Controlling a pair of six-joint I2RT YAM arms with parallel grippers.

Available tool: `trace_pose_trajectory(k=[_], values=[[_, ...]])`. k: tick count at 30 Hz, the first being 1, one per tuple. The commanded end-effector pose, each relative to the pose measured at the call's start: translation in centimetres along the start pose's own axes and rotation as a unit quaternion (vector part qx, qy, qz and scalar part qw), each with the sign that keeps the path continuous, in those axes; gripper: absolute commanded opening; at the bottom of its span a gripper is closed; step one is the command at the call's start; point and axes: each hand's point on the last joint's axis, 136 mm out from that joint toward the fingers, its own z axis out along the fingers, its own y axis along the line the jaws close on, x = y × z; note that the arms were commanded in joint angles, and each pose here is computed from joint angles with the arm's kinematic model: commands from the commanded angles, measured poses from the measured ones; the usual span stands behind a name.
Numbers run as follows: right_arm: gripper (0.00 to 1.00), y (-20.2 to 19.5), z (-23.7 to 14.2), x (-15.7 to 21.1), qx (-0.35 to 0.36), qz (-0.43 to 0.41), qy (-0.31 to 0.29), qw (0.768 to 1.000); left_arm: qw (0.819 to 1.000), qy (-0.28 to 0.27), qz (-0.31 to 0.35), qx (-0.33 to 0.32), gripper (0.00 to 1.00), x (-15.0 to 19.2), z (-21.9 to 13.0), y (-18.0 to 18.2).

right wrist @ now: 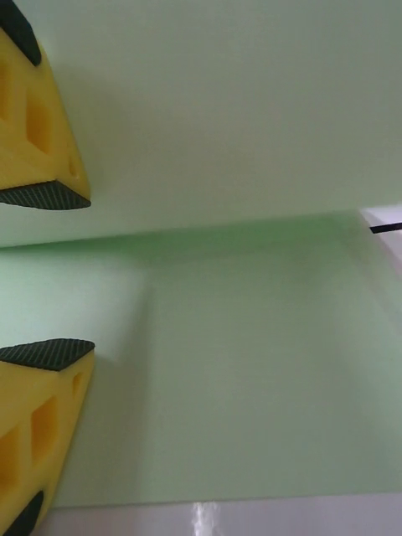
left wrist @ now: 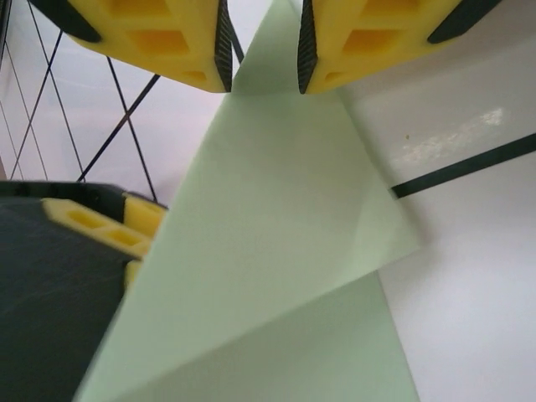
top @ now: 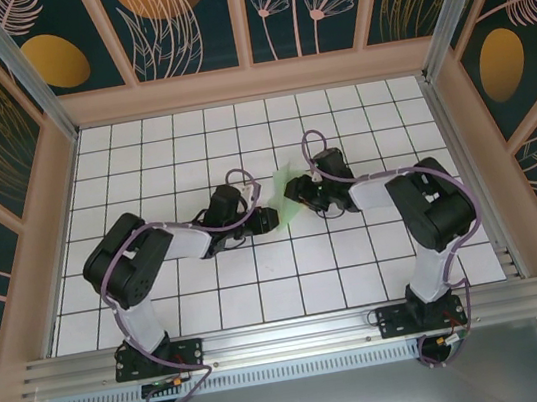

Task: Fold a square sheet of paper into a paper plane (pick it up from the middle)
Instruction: Fourth fold the wing at the center of the table.

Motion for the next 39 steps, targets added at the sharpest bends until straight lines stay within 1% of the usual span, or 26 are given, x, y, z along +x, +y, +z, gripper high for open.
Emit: trace_pose_trajectory(k=[1, 4, 6, 9, 14, 17, 22, 28, 31, 35, 36, 37, 39], values=[[0.47, -1.6, -0.1, 2.1, 0.046, 0.062, 0.000, 0.997, 1.000, -0.020, 0.019, 0.001, 0.35, -0.6, -0.8, -0.7], [0.47, -1.6, 0.0, 2.1, 0.048, 0.087, -0.012, 0.995, 0.999, -0.027, 0.019, 0.006, 0.37, -0.7, -1.1, -1.0], [0.47, -1.0, 0.2, 2.8, 0.039, 0.087, -0.007, 0.995, 0.999, -0.037, 0.021, 0.003, 0.38, -1.0, -1.4, -1.1], [0.46, -0.7, 0.1, 2.8, 0.033, 0.091, -0.007, 0.995, 0.998, -0.050, 0.032, -0.003, 0.40, -1.5, -2.0, -1.2], [0.46, 0.3, 0.1, 2.9, 0.018, 0.084, -0.003, 0.996, 0.997, -0.059, 0.056, -0.005, 0.44, -2.2, -1.2, -1.4], [0.47, 0.5, 0.1, 3.0, 0.015, 0.085, -0.001, 0.996, 0.995, -0.063, 0.075, -0.020, 0.46, -2.6, -0.4, -1.6], [0.47, 0.8, 0.1, 3.2, 0.005, 0.091, 0.005, 0.996, 0.988, -0.072, 0.116, -0.072, 0.46, -3.0, 0.4, -0.6], [0.47, 1.8, -0.1, 3.3, -0.023, 0.101, 0.015, 0.994, 0.982, -0.070, 0.137, -0.113, 0.38, -2.7, 0.8, 1.1], [0.48, 2.4, -0.5, 3.1, -0.043, 0.108, 0.019, 0.993, 0.980, -0.067, 0.144, -0.118, 0.36, -2.4, 0.9, 1.6], [0.48, 3.0, -1.2, 3.0, -0.055, 0.103, 0.016, 0.993, 0.978, -0.073, 0.158, -0.116, 0.25, -2.6, 0.8, 1.4], [0.48, 3.2, -1.5, 2.8, -0.056, 0.097, 0.013, 0.994, 0.977, -0.073, 0.164, -0.112, 0.22, -2.6, 0.8, 1.2], [0.48, 3.3, -1.8, 2.7, -0.056, 0.088, 0.007, 0.995, 0.976, -0.074, 0.172, -0.108, 0.18, -2.7, 0.8, 1.0], [0.47, 2.8, -3.0, 1.3, -0.053, 0.073, -0.018, 0.996, 0.974, -0.074, 0.189, -0.101, 0.12, -2.7, 0.7, 0.6]])
